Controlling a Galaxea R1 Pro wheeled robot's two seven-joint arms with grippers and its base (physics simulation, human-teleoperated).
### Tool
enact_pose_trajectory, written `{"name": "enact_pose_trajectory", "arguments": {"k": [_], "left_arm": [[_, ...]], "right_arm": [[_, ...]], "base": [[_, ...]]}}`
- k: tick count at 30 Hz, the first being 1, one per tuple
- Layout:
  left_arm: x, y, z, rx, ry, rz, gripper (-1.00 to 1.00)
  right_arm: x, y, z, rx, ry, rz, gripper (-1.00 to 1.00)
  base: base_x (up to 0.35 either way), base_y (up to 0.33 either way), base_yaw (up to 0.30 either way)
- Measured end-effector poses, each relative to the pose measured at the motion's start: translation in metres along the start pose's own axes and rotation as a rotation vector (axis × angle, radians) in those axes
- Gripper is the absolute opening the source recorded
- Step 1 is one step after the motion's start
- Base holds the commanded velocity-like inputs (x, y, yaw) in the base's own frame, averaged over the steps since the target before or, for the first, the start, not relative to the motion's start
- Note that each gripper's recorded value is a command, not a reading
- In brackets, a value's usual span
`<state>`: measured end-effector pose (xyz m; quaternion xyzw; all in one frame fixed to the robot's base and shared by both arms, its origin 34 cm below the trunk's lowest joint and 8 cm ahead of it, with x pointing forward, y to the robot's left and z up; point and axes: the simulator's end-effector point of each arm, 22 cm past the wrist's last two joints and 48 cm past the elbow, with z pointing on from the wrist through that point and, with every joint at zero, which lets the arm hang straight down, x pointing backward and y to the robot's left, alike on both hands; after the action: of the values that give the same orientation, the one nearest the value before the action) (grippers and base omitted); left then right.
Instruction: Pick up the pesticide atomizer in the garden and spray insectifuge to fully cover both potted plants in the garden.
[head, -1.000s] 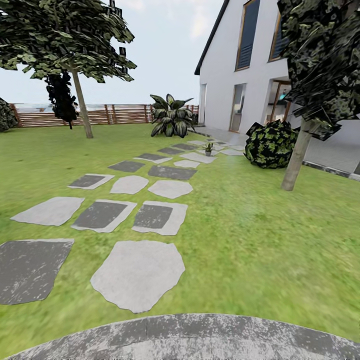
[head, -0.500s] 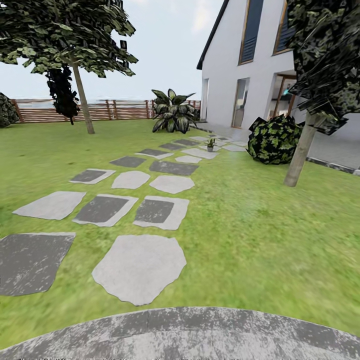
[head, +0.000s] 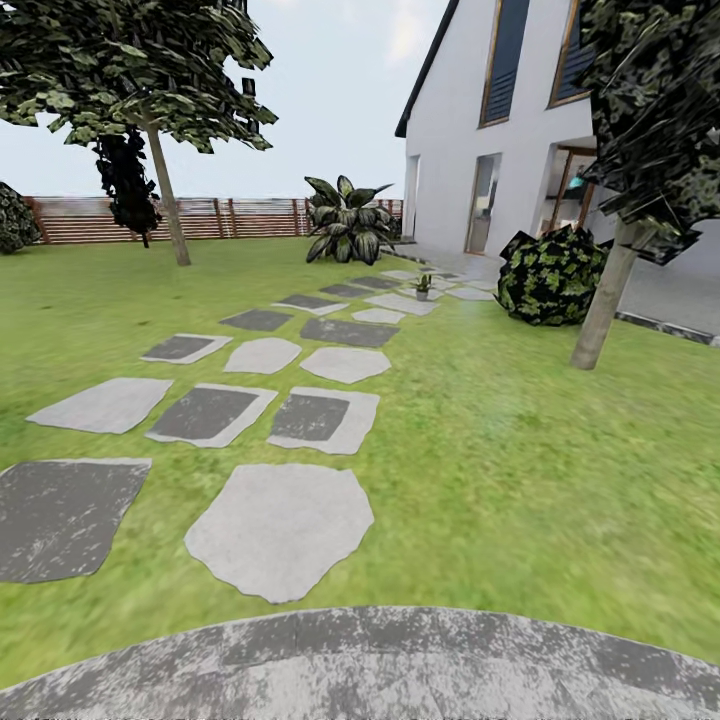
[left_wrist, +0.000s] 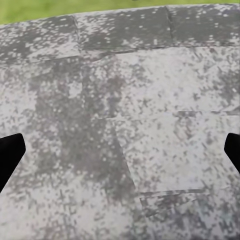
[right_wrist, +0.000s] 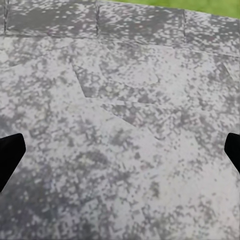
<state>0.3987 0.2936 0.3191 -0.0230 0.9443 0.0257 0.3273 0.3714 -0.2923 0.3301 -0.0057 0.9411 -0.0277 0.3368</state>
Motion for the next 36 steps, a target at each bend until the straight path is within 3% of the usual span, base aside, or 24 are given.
{"name": "enact_pose_trajectory", "arguments": {"k": [36], "left_arm": [[0.063,-0.002,0.051,0.0,0.0,0.001,1.0]], "right_arm": [[0.064,0.006,0.049,-0.004,0.002,-0.004,1.0]], "base": [[0.0,0.0,0.0]]}}
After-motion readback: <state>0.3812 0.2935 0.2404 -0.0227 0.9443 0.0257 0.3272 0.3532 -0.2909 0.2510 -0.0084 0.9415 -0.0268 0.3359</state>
